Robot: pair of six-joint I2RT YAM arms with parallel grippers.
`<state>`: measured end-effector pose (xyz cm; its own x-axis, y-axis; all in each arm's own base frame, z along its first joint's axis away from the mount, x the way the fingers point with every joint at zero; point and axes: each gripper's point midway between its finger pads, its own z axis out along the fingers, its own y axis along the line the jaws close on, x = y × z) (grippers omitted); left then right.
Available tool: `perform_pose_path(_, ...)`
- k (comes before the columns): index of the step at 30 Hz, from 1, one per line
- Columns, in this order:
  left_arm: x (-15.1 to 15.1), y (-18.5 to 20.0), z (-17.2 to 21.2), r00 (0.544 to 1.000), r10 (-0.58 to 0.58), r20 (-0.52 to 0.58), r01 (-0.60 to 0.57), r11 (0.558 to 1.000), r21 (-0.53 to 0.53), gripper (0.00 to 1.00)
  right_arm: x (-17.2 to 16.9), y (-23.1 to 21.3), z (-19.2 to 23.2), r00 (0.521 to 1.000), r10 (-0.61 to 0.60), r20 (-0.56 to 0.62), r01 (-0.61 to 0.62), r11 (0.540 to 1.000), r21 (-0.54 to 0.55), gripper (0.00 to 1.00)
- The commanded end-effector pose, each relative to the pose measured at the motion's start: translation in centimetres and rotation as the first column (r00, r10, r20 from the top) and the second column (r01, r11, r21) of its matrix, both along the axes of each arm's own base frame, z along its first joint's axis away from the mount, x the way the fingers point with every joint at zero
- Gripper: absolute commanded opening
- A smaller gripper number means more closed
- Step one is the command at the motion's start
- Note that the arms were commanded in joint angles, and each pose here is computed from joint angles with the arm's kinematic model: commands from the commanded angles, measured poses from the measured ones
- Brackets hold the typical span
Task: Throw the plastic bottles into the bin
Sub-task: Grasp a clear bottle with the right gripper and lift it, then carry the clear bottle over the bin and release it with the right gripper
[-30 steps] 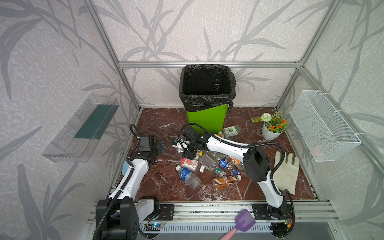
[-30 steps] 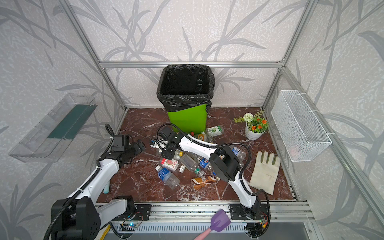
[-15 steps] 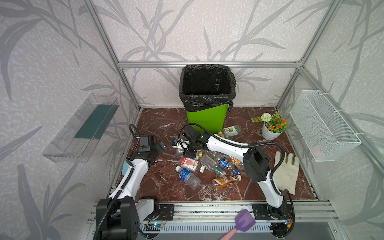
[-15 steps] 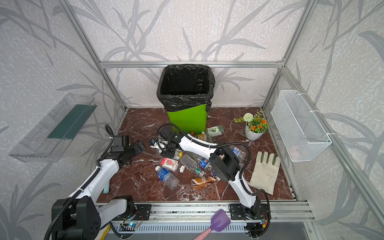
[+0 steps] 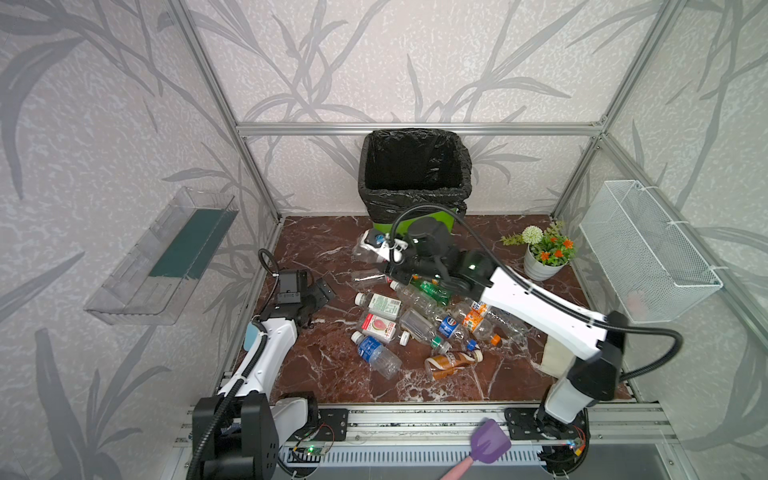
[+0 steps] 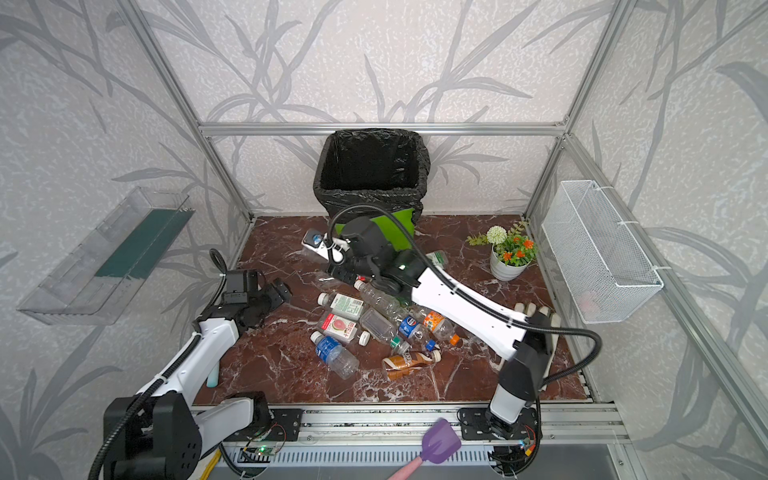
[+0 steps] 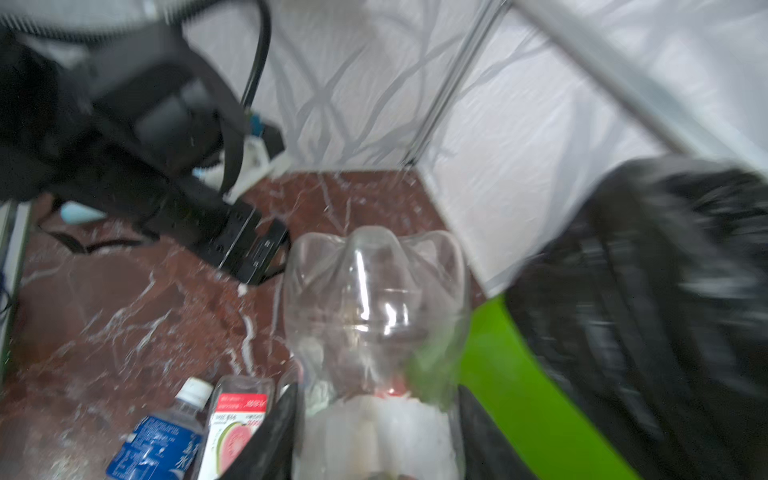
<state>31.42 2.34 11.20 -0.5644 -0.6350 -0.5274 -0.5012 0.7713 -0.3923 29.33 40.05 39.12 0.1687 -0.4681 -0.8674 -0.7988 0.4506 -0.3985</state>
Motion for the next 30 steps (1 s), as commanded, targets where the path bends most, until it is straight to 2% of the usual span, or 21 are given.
perform_pose_path(1,0.2,-0.3,-0.2,1.000,0.000,0.008,0.000,1.000,-0.029,0.99,-1.3,-6.6,11.6,0.950,-0.184,0.251,0.118,0.959,0.256,0.38)
perform_pose_path(5,0.4,-0.7,-0.3,1.000,-0.009,0.006,0.009,0.999,-0.045,0.98,-4.2,-13.1,18.7,0.842,-0.335,0.423,0.132,0.888,0.441,0.39)
perform_pose_path(6,0.4,-0.8,-0.2,1.000,-0.013,0.008,0.013,0.999,-0.050,0.98,-4.6,-14.2,19.9,0.811,-0.371,0.452,0.131,0.869,0.478,0.40)
perform_pose_path(8,0.4,-1.1,-0.2,1.000,-0.020,0.009,0.021,0.998,-0.061,0.98,-4.2,-15.8,21.5,0.782,-0.413,0.467,0.132,0.842,0.523,0.40)
perform_pose_path(10,0.5,-1.2,0.0,1.000,-0.024,0.015,0.025,0.998,-0.064,0.97,-2.2,-16.4,22.2,0.797,-0.425,0.430,0.133,0.817,0.561,0.40)
perform_pose_path(12,0.5,-1.3,0.1,0.999,-0.024,0.023,0.026,0.998,-0.064,0.97,1.3,-15.8,21.8,0.843,-0.402,0.359,0.143,0.809,0.570,0.40)
perform_pose_path(14,0.5,-1.4,0.2,0.999,-0.025,0.026,0.027,0.998,-0.065,0.97,6.0,-13.6,20.1,0.899,-0.353,0.258,0.170,0.825,0.539,0.40)
perform_pose_path(16,0.4,-1.4,0.3,0.999,-0.025,0.025,0.026,0.998,-0.064,0.97,10.9,-10.6,17.0,0.942,-0.304,0.140,0.211,0.865,0.454,0.45)
perform_pose_path(18,0.3,-1.5,0.4,1.000,-0.024,0.020,0.026,0.997,-0.069,0.97,15.4,-8.8,13.9,0.944,-0.328,0.029,0.299,0.891,0.343,0.56)
perform_pose_path(20,-0.1,-1.7,0.8,0.999,-0.028,0.026,0.029,0.997,-0.069,0.97,18.1,-10.0,13.2,0.896,-0.442,-0.024,0.426,0.846,0.320,0.85)
perform_pose_path(21,-0.3,-1.6,1.1,0.999,-0.024,0.031,0.026,0.998,-0.064,0.98,18.1,-11.1,13.9,0.877,-0.480,-0.022,0.455,0.816,0.355,0.96)
perform_pose_path(22,-0.6,-1.6,1.4,0.999,-0.019,0.041,0.021,0.998,-0.057,0.98,17.9,-12.5,15.2,0.864,-0.501,-0.045,0.474,0.782,0.405,0.99)
perform_pose_path(27,-2.1,-1.4,3.2,0.997,0.006,0.077,-0.004,1.000,-0.025,0.99,14.7,-14.5,19.4,0.867,-0.496,-0.047,0.456,0.752,0.476,0.99)
perform_pose_path(30,-3.1,-1.8,3.9,0.996,0.018,0.092,-0.017,1.000,-0.018,1.00,12.1,-14.6,21.1,0.895,-0.446,0.020,0.358,0.743,0.566,0.99)
